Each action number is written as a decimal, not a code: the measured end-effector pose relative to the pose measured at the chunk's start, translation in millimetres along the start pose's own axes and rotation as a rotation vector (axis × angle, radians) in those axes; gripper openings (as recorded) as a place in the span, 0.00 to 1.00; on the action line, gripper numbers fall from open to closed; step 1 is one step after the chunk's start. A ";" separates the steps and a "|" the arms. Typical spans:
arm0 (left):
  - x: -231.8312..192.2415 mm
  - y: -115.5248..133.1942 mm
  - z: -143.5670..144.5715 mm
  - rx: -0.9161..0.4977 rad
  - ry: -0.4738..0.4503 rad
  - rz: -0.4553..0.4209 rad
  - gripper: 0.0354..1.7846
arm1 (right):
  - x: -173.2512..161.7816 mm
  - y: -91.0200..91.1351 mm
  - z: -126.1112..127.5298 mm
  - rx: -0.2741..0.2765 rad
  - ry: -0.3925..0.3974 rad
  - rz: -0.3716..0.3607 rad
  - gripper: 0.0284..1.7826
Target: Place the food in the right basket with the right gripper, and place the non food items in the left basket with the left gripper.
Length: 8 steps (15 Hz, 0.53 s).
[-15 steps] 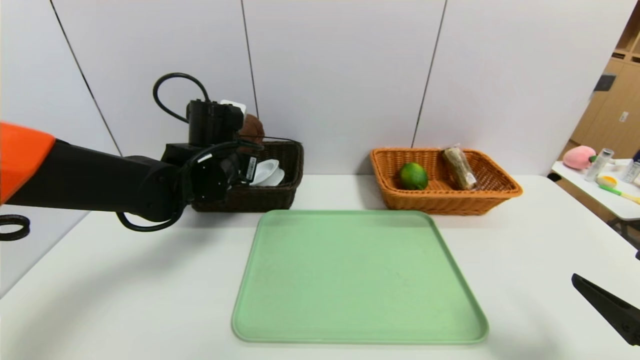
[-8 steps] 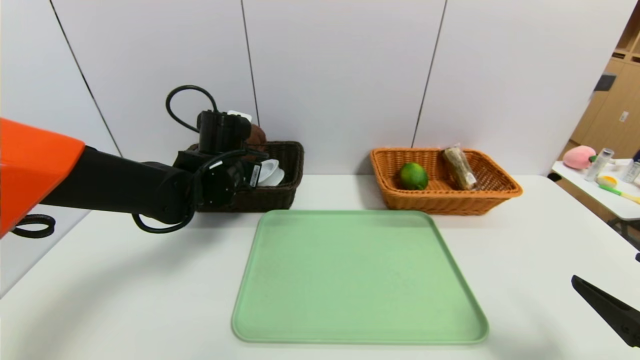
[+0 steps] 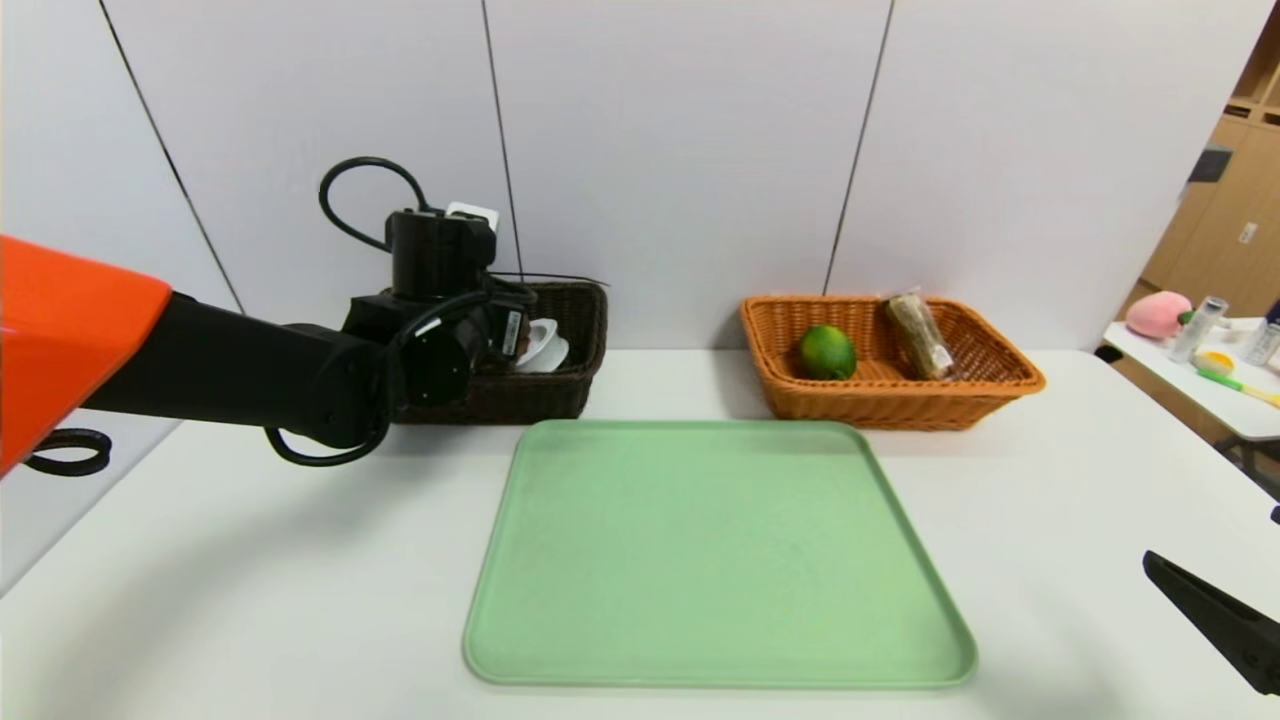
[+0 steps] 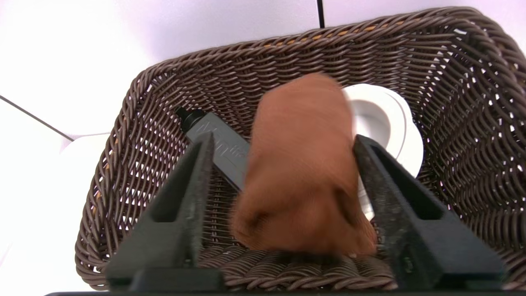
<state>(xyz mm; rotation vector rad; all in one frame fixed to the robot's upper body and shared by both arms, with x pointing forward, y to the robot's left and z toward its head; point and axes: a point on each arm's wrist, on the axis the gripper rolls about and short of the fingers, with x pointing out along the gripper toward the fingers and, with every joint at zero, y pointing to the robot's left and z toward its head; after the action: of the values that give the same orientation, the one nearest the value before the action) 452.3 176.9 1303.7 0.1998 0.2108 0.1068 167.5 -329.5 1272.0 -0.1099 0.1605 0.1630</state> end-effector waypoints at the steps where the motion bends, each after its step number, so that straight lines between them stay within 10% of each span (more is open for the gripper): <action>1: -1.1 0.9 1.6 -0.004 -0.005 0.000 0.74 | 0.0 0.0 -0.3 0.000 0.001 0.000 0.96; 8: -36.6 39.8 34.1 -0.051 -0.066 -0.001 0.86 | -3.7 -1.2 12.8 -0.014 -0.058 -0.010 0.96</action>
<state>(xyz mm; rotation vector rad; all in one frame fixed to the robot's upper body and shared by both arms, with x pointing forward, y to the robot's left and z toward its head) 420.8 204.8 1351.9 0.1526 0.1422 0.1046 166.0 -329.7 1285.3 -0.1202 0.1008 0.1576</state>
